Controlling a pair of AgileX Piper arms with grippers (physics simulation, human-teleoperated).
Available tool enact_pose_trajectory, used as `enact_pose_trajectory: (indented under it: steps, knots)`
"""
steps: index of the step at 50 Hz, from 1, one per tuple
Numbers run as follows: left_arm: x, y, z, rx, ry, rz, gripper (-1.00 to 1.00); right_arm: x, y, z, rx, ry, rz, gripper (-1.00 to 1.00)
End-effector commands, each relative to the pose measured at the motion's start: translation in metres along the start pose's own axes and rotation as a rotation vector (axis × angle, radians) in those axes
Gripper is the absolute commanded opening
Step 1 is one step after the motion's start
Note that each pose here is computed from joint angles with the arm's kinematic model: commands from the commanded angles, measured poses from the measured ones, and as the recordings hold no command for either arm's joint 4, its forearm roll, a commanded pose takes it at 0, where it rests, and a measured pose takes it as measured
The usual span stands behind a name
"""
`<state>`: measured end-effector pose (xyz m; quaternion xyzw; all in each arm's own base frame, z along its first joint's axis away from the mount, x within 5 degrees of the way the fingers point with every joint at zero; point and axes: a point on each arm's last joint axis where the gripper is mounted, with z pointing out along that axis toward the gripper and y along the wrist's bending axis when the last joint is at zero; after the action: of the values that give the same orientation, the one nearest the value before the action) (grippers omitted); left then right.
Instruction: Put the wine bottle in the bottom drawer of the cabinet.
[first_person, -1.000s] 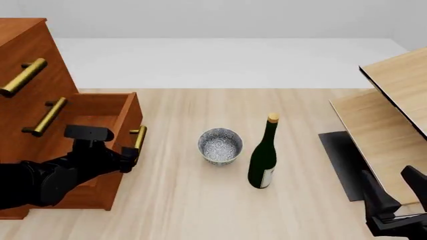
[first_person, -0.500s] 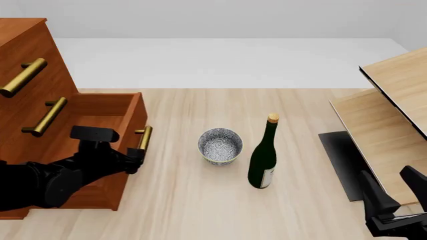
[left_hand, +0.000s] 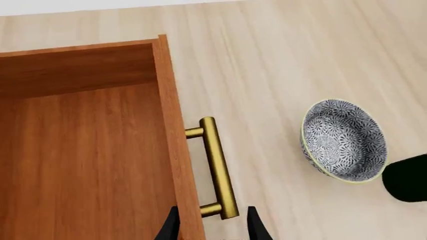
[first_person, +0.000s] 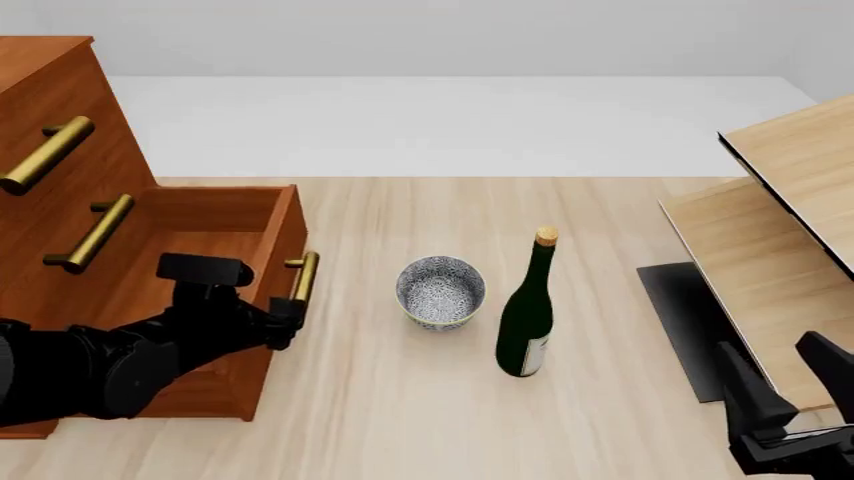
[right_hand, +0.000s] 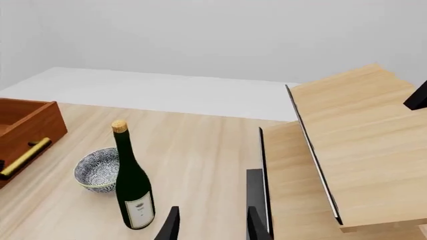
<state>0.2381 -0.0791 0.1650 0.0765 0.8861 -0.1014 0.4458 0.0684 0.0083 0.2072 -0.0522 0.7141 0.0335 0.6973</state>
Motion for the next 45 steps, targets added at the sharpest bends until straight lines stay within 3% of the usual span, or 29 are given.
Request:
enact_pose_trajectory:
  steps: [1,25,36,45]
  knots:
    - [0.011,-0.012,0.000,0.046,0.044,0.036,1.00,0.000,0.000,0.002,-0.004,0.000,-0.001,1.00]
    - [0.011,-0.023,-0.003,0.085,0.042,0.050,1.00,0.001,0.001,-0.002,-0.011,0.002,-0.002,1.00]
    - [-0.008,-0.016,-0.031,0.066,-0.029,0.098,1.00,0.000,0.001,0.001,-0.017,0.007,-0.006,1.00]
    - [-0.019,-0.018,-0.048,0.072,-0.052,0.099,1.00,0.001,0.001,0.001,-0.019,0.009,-0.007,1.00]
